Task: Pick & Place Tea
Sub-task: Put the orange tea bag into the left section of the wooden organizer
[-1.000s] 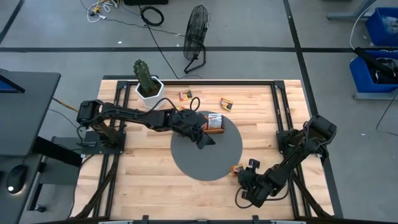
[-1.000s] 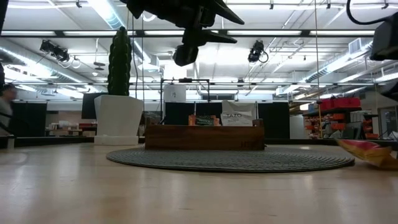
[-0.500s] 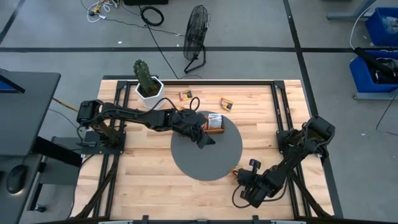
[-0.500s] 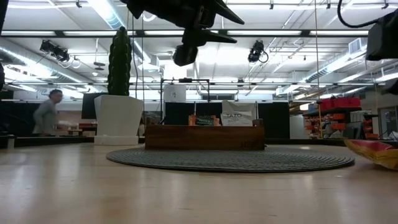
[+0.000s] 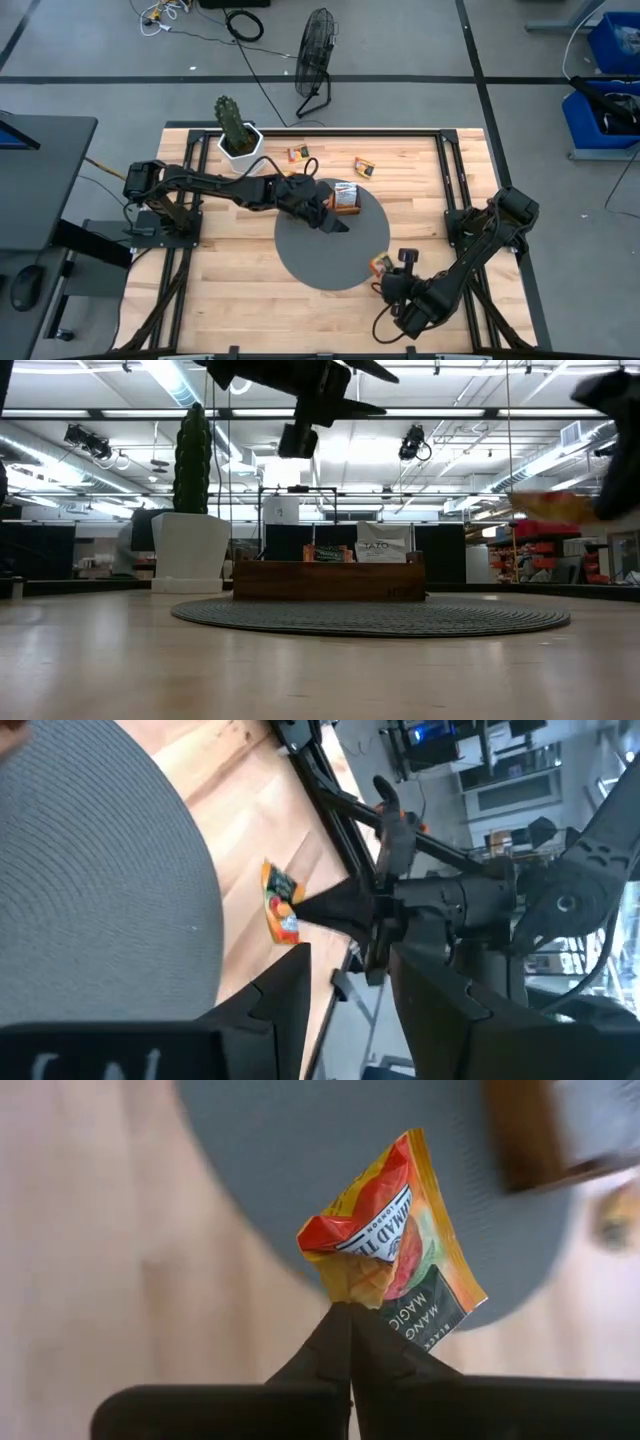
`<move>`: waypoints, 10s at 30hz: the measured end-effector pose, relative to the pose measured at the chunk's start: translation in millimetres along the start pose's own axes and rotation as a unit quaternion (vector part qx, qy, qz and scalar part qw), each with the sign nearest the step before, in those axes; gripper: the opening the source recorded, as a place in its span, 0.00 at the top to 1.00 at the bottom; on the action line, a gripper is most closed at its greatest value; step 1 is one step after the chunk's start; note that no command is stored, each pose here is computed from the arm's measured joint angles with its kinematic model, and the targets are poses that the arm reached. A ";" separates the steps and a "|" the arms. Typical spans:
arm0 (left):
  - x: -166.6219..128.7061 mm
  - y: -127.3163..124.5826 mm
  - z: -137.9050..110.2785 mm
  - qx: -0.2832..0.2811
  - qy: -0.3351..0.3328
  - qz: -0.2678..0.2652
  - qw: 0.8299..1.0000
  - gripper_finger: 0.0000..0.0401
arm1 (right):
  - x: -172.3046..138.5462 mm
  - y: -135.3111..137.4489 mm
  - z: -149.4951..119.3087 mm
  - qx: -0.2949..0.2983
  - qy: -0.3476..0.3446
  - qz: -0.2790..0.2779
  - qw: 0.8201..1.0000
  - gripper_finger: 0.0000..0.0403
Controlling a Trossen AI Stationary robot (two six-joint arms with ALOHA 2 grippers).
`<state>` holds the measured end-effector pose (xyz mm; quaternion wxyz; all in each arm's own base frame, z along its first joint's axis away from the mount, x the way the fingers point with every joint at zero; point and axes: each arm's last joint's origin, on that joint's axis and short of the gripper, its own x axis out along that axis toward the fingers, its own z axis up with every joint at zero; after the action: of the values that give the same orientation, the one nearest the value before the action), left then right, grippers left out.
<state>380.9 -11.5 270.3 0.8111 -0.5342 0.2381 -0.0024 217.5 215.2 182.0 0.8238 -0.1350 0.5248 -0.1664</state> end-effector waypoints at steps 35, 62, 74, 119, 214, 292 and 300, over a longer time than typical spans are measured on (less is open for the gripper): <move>3.7 -10.6 -6.2 -0.025 0.004 -0.044 0.999 0.65 | -39.8 -59.1 62.6 -0.278 -0.058 -0.178 0.942 1.00; 4.7 -11.6 -11.2 0.004 0.026 -0.049 0.998 0.88 | -55.7 -70.6 99.2 -0.274 -0.114 -0.181 0.938 1.00; 4.8 -11.4 -11.1 0.075 0.018 -0.047 0.996 0.98 | -99.7 -99.9 80.2 -0.030 -0.165 -0.077 0.983 0.91; -36.7 -40.1 55.9 0.267 -0.153 -0.241 0.921 0.98 | -128.0 -227.0 106.6 0.321 -0.256 0.115 0.905 0.38; -38.2 1.4 70.2 0.316 -0.013 -0.169 0.933 0.85 | -66.0 -234.0 123.0 0.262 -0.090 0.209 0.938 1.00; -75.3 146.2 31.0 0.447 0.124 0.255 0.849 1.00 | 39.6 -305.0 82.2 0.257 -0.116 0.040 0.958 0.54; -77.4 148.9 34.0 0.429 0.114 0.273 0.854 0.99 | 40.0 -306.2 81.8 0.259 -0.116 0.038 0.958 0.54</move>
<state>288.2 101.8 181.5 0.8950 -0.0428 0.4404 0.0560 267.1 -75.7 304.5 0.8913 0.0847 0.3695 -0.2487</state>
